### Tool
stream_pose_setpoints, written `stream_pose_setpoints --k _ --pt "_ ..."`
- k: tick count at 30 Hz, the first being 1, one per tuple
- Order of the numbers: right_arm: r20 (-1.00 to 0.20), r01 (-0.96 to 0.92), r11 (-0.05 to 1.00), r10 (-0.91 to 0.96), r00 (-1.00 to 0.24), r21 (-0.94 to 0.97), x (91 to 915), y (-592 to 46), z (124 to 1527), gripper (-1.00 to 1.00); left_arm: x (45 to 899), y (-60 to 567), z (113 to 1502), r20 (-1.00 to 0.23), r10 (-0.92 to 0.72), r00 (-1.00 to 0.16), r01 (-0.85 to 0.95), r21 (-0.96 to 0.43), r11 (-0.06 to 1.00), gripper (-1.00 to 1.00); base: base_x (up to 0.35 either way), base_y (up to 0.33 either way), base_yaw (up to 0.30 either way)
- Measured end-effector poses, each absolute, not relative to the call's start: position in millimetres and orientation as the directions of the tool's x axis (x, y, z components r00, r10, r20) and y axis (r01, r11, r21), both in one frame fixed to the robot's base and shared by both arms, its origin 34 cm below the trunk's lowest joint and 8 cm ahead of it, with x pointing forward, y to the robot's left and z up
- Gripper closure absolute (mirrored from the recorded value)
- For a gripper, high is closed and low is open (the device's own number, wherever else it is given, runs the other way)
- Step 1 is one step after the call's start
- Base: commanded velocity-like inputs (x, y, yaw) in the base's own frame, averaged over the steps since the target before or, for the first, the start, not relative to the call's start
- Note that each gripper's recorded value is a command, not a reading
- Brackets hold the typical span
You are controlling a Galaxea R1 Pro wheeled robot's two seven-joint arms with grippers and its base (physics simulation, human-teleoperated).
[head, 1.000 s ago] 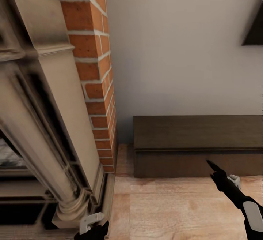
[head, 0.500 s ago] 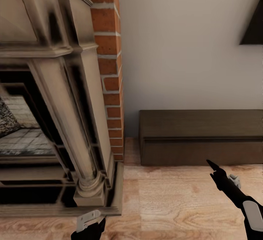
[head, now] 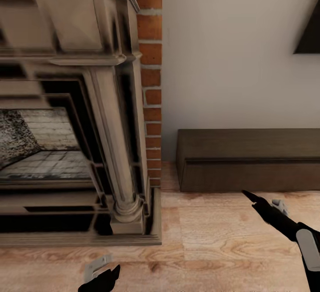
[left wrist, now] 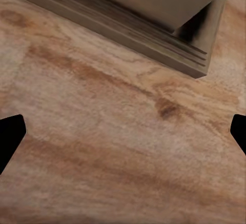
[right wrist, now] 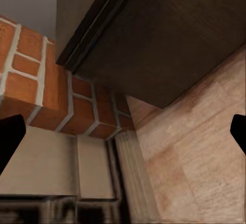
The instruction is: Place each of the two pumpkins and all three candles from the living room inside a cabinet in the living room (use any cabinet), then make sure every cabinet is closed, and position the cauldron so it is next to a table in the living room.
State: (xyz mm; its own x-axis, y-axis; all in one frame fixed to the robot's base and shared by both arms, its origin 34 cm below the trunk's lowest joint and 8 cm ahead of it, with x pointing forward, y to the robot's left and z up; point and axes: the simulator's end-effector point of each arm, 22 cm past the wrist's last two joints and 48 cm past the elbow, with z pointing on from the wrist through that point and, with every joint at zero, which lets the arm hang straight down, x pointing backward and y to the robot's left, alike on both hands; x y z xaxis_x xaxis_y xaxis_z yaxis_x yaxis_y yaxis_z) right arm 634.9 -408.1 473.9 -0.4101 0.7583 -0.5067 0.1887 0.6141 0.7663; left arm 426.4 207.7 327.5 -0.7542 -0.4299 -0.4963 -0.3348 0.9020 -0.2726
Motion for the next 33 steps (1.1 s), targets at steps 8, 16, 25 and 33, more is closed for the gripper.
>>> stream_pose_setpoints --k 8,16,25,33 --pt "-0.549 0.154 0.659 0.714 -0.435 0.736 638.4 -401.1 483.6 -1.00 425.4 206.7 326.6 -0.495 -0.430 -0.755 -0.336 -0.271 0.902 -1.00 -0.002 0.016 0.000" --pt "-0.555 0.137 0.668 0.701 -0.448 0.732 640.6 -393.4 485.9 -1.00 423.4 204.5 324.7 -0.490 -0.429 -0.759 -0.335 -0.270 0.903 -1.00 -0.003 0.002 0.000" --pt "-0.634 0.054 0.720 0.641 -0.434 0.691 649.9 -387.4 529.2 -1.00 422.3 202.2 323.3 -0.482 -0.435 -0.761 -0.338 -0.279 0.899 -1.00 -0.145 0.190 -0.056" --pt "-0.674 0.055 0.957 0.241 -0.698 0.286 619.7 -387.5 512.8 -1.00 423.9 152.1 329.0 -0.452 -0.439 -0.776 -0.292 -0.359 0.886 -1.00 -0.161 0.284 -0.285"
